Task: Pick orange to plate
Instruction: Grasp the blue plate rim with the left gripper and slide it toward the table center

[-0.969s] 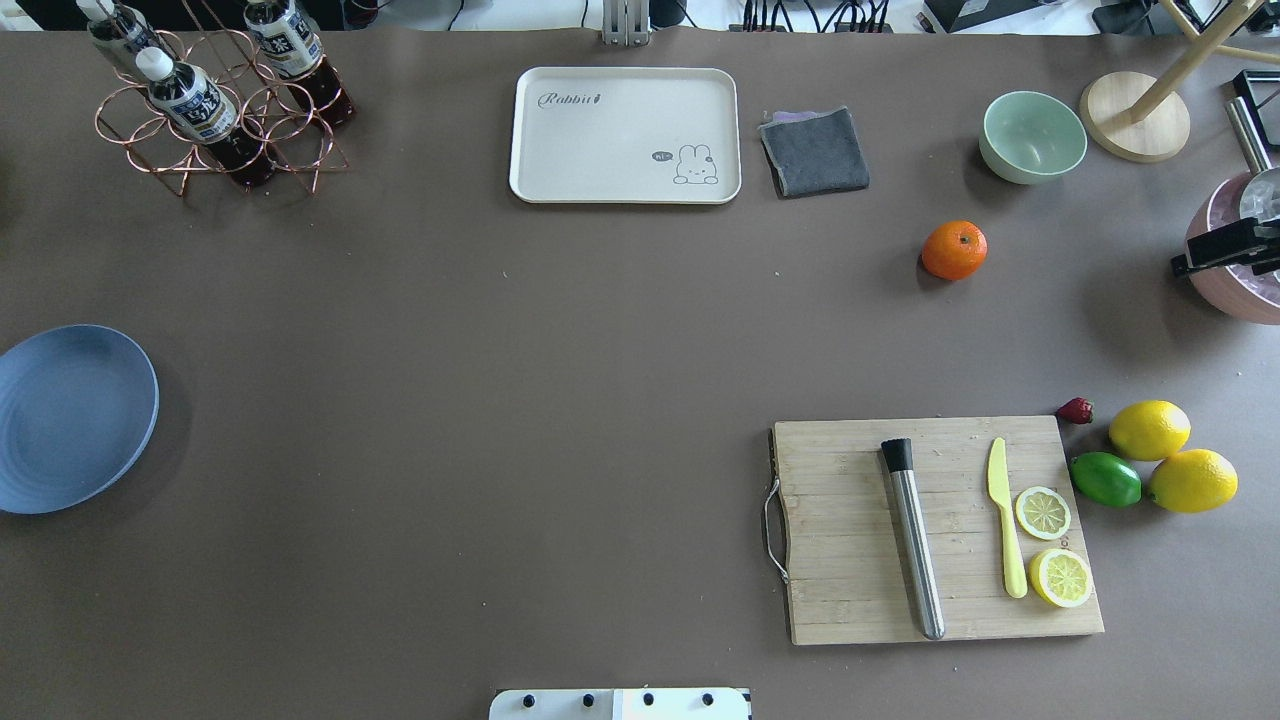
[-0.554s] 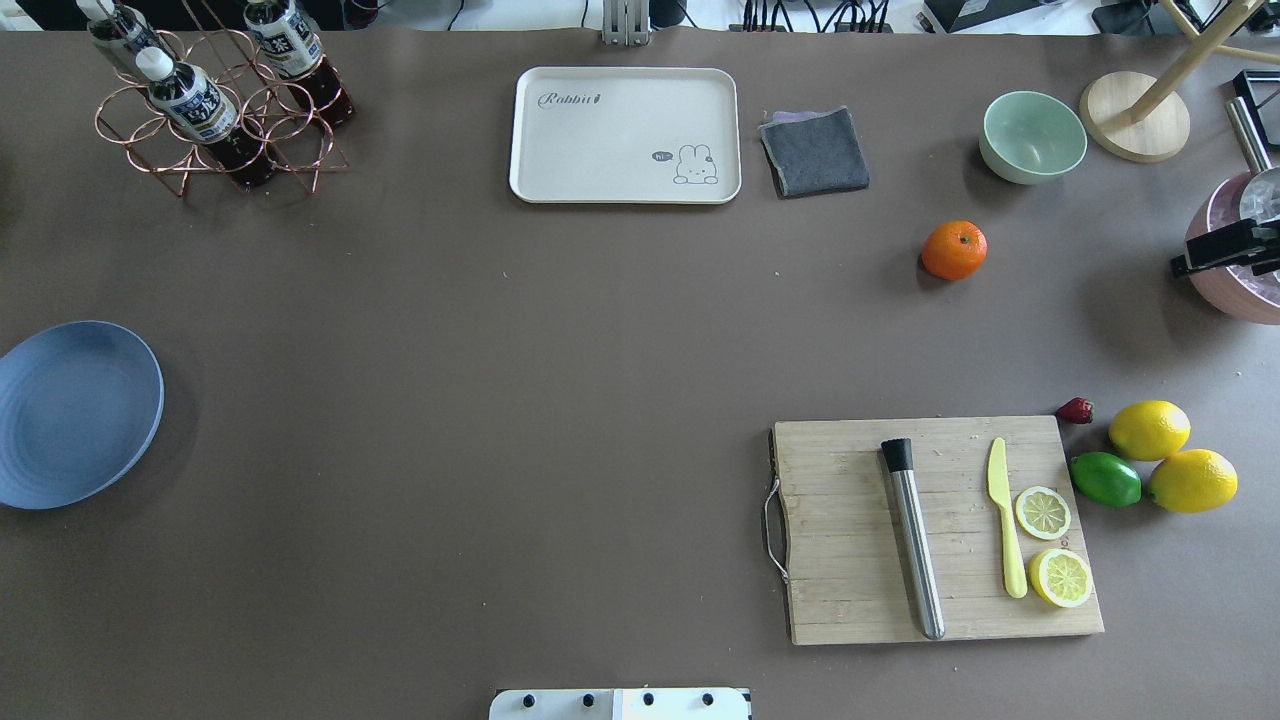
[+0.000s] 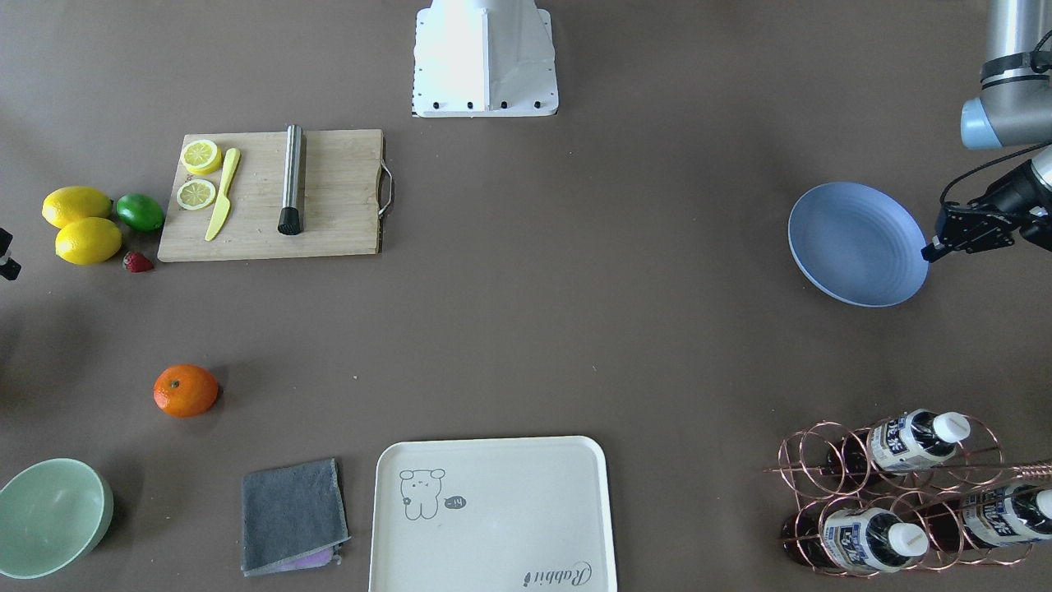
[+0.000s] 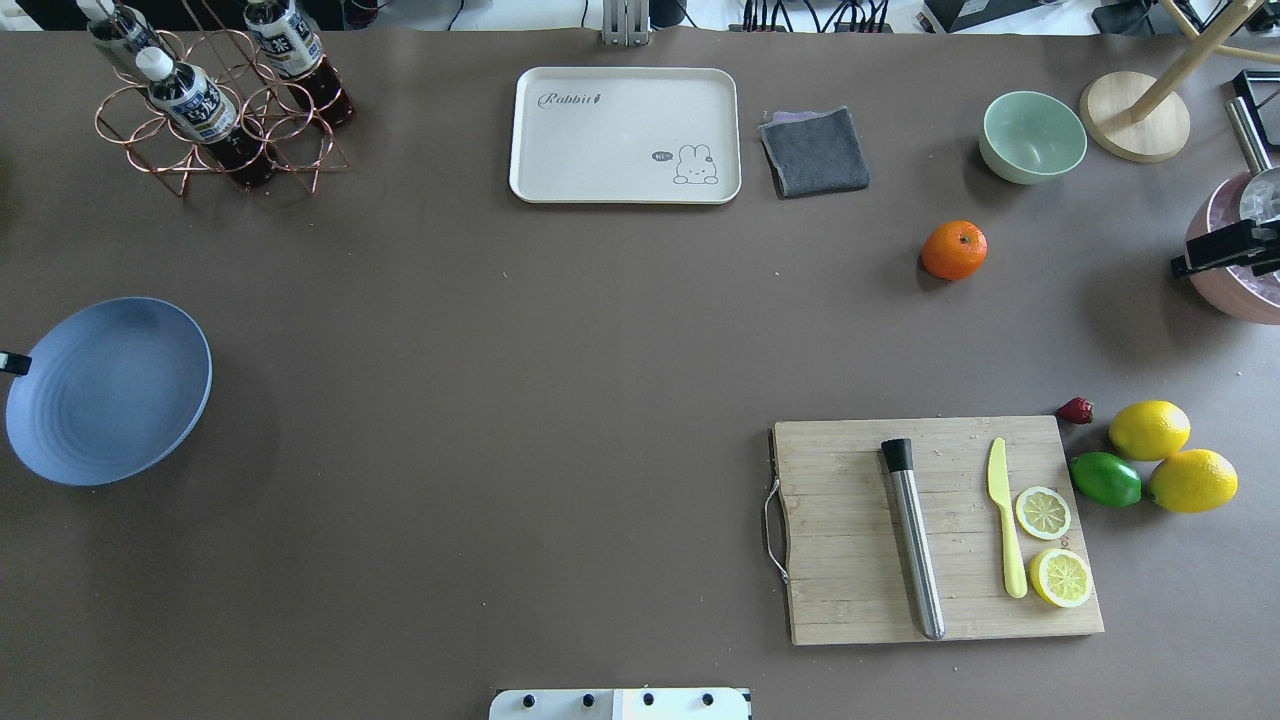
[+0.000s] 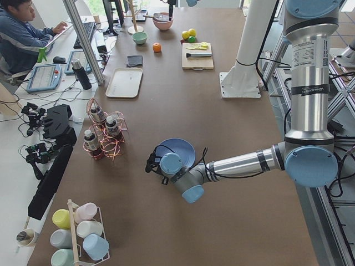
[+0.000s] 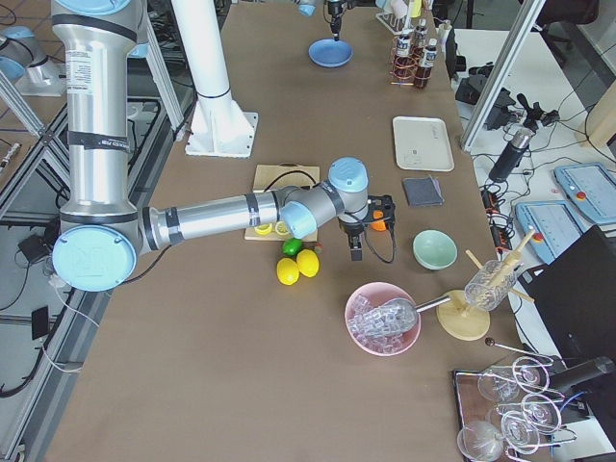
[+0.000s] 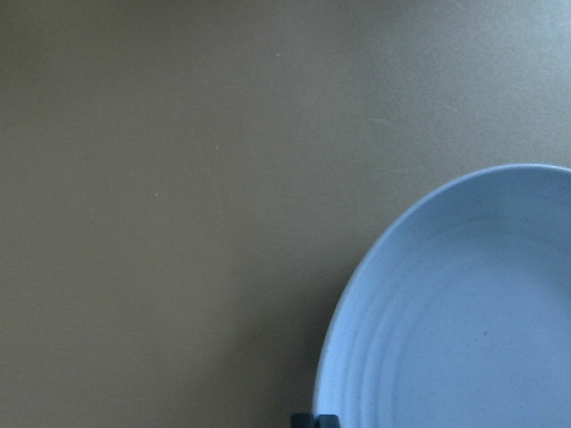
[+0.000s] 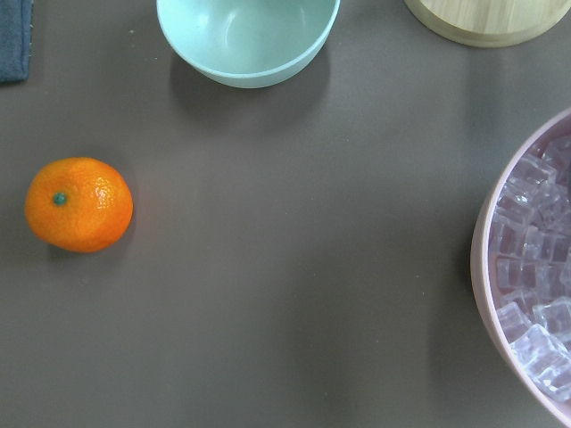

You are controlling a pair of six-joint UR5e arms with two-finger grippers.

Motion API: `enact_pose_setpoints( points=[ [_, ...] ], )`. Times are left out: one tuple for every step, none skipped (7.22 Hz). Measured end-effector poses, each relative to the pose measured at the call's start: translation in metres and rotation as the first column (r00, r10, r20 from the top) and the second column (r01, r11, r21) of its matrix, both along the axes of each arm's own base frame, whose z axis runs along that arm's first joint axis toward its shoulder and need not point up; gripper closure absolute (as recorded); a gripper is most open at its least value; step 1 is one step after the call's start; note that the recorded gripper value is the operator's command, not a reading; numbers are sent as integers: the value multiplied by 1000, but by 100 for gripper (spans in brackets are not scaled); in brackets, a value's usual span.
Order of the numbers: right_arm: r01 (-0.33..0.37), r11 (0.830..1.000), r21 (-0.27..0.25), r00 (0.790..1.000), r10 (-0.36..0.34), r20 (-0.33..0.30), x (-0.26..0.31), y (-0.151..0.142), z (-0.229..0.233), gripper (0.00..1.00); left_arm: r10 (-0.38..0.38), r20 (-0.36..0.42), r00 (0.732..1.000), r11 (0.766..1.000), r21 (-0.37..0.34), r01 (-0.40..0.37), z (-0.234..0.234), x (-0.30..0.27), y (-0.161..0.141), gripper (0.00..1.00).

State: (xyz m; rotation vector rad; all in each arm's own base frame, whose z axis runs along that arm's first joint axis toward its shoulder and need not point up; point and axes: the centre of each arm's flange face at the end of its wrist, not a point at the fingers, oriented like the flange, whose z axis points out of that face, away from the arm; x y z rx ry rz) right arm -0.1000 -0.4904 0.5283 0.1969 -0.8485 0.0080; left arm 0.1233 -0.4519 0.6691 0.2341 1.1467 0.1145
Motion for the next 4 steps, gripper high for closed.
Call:
enact_pose_setpoints(
  points=[
    [0,1000,0,1000,0,0,0,0,0,0,-34,-47,998,998,-47,32,-33,8,-14,100],
    [0,1000,0,1000,0,0,0,0,0,0,-63,-93,994,994,-93,54,-73,23,-27,100],
    [-1,1000,-2,1000,1,0,0,0,0,0,-79,-130,988,990,-127,63,-115,53,-36,100],
    [-1,1000,-4,1000,1,0,-1,0,1,0,-97,-154,983,986,-150,74,-153,94,-42,100]
  ],
)
